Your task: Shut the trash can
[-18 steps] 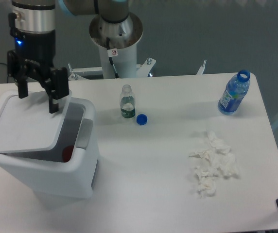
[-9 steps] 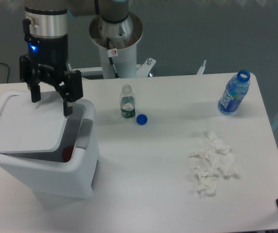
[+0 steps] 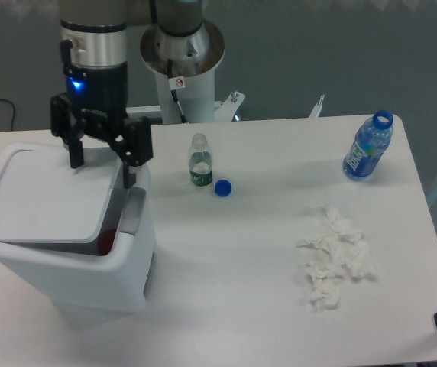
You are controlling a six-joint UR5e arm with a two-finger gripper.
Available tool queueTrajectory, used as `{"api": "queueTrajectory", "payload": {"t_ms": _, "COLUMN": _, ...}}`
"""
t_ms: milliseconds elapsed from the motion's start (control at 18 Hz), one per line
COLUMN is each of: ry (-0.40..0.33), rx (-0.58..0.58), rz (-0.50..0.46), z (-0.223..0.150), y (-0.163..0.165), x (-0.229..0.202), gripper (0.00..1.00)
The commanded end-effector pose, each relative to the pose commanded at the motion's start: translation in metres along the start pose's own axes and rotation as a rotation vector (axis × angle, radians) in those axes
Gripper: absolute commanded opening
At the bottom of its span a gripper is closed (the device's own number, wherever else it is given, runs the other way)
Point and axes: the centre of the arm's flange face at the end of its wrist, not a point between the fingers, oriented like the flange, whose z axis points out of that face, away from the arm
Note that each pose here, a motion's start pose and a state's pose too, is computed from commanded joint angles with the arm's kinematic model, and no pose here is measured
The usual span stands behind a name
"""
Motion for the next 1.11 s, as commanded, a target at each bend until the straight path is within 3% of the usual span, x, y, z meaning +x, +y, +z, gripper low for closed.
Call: {"api": "queueTrajectory", "payload": {"t_ms": 1111, "ry": -0.032, "rx": -0.013, "rz": -0.006, "z": 0.027, "y": -0.005, "x": -0.017, "gripper": 1.00}}
